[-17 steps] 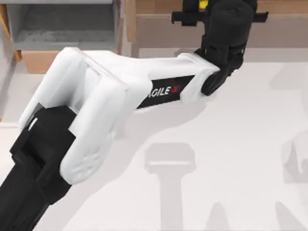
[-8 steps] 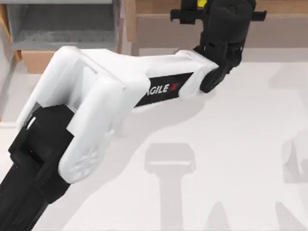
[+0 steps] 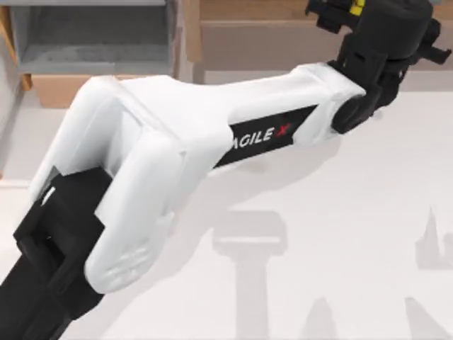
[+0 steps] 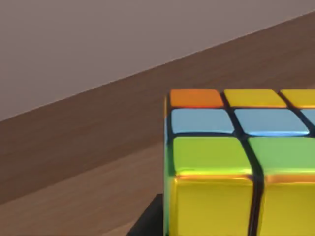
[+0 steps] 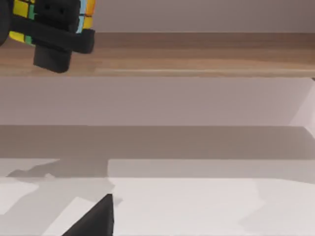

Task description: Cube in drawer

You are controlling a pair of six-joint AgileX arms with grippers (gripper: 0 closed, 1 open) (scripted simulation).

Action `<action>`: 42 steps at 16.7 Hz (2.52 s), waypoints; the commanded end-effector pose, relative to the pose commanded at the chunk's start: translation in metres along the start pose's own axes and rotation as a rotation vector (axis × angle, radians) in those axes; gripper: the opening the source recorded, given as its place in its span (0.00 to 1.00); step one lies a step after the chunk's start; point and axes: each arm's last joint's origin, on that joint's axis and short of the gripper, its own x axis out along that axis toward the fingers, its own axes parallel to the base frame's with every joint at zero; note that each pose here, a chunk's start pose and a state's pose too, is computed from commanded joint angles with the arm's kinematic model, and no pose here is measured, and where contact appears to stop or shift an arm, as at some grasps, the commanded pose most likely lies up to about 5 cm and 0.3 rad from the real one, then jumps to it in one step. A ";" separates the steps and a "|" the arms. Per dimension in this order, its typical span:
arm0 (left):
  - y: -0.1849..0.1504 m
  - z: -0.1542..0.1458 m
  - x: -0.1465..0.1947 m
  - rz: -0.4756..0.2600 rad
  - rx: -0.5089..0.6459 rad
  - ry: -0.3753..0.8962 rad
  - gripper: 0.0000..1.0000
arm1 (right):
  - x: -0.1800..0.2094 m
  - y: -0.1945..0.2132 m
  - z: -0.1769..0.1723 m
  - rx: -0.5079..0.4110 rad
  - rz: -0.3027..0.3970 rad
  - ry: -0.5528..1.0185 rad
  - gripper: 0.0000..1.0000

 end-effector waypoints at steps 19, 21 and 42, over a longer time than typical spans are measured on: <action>0.110 0.050 -0.055 -0.535 0.471 0.741 0.00 | 0.000 0.000 0.000 0.000 0.000 0.000 1.00; 0.164 0.045 -0.049 -0.494 0.425 0.867 0.00 | 0.000 0.000 0.000 0.000 0.000 0.000 1.00; 0.580 -0.173 -0.081 0.055 -0.413 1.460 0.00 | 0.000 0.000 0.000 0.000 0.000 0.000 1.00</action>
